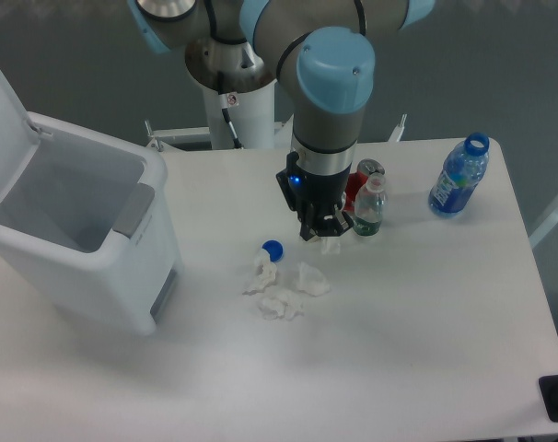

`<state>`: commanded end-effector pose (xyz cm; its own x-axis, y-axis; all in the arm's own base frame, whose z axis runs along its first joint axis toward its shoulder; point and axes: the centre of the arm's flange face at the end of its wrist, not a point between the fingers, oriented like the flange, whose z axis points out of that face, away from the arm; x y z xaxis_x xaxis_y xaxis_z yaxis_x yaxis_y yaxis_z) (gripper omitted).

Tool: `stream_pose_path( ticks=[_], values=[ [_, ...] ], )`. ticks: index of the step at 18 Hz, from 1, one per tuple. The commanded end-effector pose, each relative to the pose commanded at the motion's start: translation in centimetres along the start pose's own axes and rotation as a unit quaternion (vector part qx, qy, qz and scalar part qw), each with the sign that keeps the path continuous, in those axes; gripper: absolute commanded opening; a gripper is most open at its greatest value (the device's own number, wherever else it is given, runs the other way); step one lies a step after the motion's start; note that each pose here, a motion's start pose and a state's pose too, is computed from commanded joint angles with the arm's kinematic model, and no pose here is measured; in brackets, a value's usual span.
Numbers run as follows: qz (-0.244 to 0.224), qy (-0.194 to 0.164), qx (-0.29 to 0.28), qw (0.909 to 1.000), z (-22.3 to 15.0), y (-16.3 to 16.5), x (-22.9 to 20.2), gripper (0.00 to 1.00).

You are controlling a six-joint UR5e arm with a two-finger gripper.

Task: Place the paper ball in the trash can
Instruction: 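Close the gripper on a crumpled white paper ball near the red can, then lift the paper ball and carry it over the open white trash bin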

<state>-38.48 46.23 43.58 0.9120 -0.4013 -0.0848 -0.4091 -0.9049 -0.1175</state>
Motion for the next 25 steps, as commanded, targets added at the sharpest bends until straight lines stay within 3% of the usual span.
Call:
stream_pose_path(
  ticks=[8,15,18,22,25],
  values=[
    [-0.026,0.000,0.018,0.9995,-0.3,-0.6,-0.1,0.00],
    [-0.091,-0.014,0.029,0.9953,-2.6,-1.3,1.2,0.00],
    [-0.181,-0.016,0.051,0.9819,-4.3,-2.4,2.6,0.00],
    [-0.207,-0.041,0.079,0.9742,-8.2,-4.1,5.4,0.00],
    [-0.243,-0.053,0.115,0.9617,-11.3,-5.0,7.3,0.00]
  ],
)
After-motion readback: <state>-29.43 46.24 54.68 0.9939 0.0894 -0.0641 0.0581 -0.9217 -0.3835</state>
